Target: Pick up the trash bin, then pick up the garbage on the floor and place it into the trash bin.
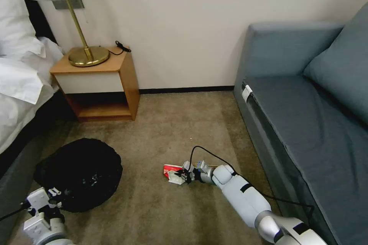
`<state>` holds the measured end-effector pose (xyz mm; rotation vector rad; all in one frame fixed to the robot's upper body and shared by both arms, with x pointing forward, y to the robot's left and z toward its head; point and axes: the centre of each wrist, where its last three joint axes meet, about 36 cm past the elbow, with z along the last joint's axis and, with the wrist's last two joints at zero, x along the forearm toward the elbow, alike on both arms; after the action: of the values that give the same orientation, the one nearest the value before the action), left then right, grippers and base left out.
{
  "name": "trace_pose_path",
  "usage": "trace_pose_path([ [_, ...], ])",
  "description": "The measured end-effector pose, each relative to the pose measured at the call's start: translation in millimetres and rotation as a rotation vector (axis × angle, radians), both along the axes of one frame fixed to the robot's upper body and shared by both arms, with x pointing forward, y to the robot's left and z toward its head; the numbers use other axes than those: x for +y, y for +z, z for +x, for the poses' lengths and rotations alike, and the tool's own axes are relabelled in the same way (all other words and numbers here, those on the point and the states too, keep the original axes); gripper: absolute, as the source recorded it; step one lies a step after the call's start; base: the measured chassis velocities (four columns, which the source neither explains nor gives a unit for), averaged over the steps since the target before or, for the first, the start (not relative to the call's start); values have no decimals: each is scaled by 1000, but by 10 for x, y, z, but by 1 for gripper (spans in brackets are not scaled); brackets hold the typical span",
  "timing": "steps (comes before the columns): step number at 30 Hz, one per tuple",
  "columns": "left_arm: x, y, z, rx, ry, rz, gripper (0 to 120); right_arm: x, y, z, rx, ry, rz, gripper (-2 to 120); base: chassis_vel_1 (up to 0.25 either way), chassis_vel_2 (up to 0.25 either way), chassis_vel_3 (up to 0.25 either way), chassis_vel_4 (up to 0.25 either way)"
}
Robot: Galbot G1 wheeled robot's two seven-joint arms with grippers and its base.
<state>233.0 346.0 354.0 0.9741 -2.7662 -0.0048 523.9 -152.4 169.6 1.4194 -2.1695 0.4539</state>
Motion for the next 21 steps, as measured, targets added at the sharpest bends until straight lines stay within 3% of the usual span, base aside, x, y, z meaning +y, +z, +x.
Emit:
trace_pose_path([
  [10, 8, 2, -3, -3, -4, 4, 3, 10, 32, 12, -21, -33, 58, 0, 0, 0, 0, 0],
  [15, 8, -2, -6, -8, -6, 5, 3, 185, 275, 100, -117, -149, 208, 0, 0, 0, 0, 0],
  [17, 0, -10, -5, -9, -9, 3, 3, 455, 455, 112, -207, -264, 317, 0, 0, 0, 0, 0],
  [21, -14, -17, -4, -9, -11, 4, 3, 800, 662, 61, -267, -333, 438, 0, 0, 0, 0, 0],
])
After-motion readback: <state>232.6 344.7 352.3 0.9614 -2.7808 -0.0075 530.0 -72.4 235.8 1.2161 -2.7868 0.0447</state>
